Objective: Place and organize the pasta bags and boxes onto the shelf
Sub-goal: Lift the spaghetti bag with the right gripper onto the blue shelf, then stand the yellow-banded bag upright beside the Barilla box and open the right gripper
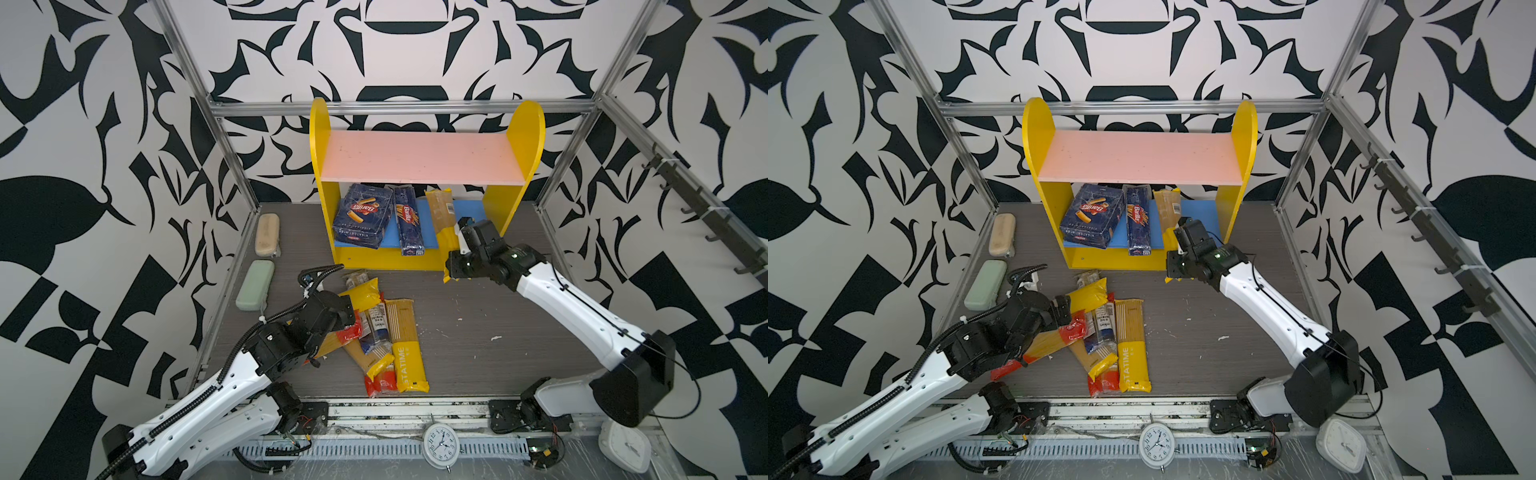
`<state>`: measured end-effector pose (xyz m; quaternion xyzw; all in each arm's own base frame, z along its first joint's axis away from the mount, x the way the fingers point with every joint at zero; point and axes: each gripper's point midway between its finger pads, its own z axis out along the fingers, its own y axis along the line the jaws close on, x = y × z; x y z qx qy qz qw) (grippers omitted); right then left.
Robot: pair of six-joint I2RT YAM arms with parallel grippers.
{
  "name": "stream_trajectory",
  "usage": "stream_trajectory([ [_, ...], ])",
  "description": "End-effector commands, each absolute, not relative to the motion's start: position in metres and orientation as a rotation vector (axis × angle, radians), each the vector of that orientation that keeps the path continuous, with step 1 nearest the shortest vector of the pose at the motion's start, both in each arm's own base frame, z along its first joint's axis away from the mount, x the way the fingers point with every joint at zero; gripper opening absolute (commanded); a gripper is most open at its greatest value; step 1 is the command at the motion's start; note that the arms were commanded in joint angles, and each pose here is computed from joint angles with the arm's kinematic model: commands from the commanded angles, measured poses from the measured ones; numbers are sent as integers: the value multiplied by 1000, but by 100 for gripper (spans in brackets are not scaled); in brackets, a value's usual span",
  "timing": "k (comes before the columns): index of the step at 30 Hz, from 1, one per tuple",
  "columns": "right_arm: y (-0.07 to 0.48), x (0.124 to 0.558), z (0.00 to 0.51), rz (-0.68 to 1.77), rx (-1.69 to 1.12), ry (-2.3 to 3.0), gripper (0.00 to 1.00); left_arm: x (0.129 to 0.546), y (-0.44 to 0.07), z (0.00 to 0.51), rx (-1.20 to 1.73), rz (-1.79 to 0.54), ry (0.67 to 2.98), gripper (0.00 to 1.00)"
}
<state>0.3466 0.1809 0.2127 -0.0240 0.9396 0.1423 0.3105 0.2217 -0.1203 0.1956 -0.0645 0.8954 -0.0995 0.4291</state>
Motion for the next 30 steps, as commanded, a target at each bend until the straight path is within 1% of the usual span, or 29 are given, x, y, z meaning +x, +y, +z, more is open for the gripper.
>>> stream_trajectory([
  [1,190,401,273,439,-57,2234,15,226,-118,195,-160,-208,2223,99],
  [7,199,438,263,430,-51,2248,15,227,-123,191,-149,-218,2238,99],
  [11,201,449,260,437,-32,2259,18,226,-121,189,-148,-207,2245,99],
  [16,207,452,254,478,-21,2278,34,225,-119,190,-153,-211,2235,99],
  [18,208,453,251,490,-18,2286,48,224,-118,191,-151,-213,2236,99],
  [20,210,453,250,503,-15,2290,55,223,-116,192,-151,-206,2237,99],
  [23,210,451,250,511,-11,2294,59,220,-112,191,-154,-200,2238,99],
  [30,204,440,248,506,-3,2310,59,213,-104,192,-181,-223,2223,99],
])
